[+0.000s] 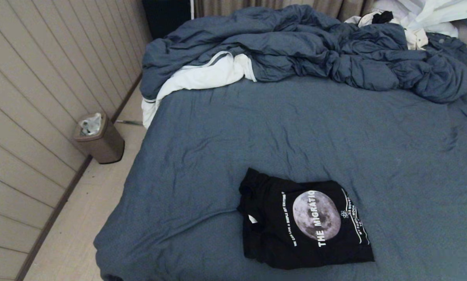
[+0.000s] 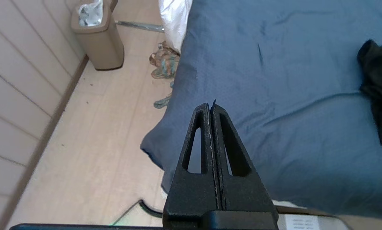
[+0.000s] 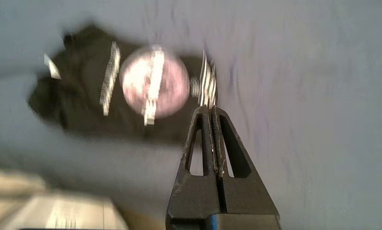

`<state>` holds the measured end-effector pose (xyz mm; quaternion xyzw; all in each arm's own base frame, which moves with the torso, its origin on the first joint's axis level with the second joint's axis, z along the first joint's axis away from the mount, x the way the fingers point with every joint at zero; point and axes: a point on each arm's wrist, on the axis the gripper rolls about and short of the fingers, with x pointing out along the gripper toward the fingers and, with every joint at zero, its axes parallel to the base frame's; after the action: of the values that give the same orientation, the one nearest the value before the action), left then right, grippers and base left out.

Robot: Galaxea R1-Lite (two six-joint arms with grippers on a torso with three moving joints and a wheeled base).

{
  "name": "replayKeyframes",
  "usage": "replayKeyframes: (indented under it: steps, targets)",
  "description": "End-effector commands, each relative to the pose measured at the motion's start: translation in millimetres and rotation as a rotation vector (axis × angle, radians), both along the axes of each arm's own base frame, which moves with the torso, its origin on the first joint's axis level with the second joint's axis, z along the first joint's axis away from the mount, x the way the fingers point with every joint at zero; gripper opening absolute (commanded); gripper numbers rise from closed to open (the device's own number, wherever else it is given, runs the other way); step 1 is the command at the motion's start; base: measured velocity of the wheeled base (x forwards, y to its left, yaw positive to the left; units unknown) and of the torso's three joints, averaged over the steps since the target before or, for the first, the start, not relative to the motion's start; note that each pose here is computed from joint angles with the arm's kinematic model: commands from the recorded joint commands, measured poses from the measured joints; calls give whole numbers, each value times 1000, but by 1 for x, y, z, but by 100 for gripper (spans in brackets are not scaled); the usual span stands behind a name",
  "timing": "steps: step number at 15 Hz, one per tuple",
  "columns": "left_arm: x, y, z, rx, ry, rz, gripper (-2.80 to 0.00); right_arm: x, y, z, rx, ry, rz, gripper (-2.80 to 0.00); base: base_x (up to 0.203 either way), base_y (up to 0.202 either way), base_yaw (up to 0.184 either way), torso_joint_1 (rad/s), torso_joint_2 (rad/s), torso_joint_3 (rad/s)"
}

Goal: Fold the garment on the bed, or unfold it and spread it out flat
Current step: Unford the black T-shirt

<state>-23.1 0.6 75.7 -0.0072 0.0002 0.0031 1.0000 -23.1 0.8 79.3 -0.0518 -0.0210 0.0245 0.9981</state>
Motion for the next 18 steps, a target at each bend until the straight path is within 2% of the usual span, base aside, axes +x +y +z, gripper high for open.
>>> replayKeyframes:
  steps: [1,4,6,8,18]
  targets:
    - [0,0,-1,11,12,-5,-280,0,-1,-4,13,37,-27,-280,0,0,0,0,0,0]
    - [0,0,-1,20,12,-9,-280,0,-1,-4,-4,45,-25,-280,0,0,0,0,0,0]
    - [0,0,-1,-53,4,-2,-280,0,-1,-4,38,47,-24,-280,0,0,0,0,0,0]
    - [0,0,0,-79,-2,-3,-280,0,-1,-4,86,45,-33,-280,0,0,0,0,0,0]
    - [0,0,0,-87,-2,-2,-280,0,-1,-4,85,44,-33,-280,0,0,0,0,0,0]
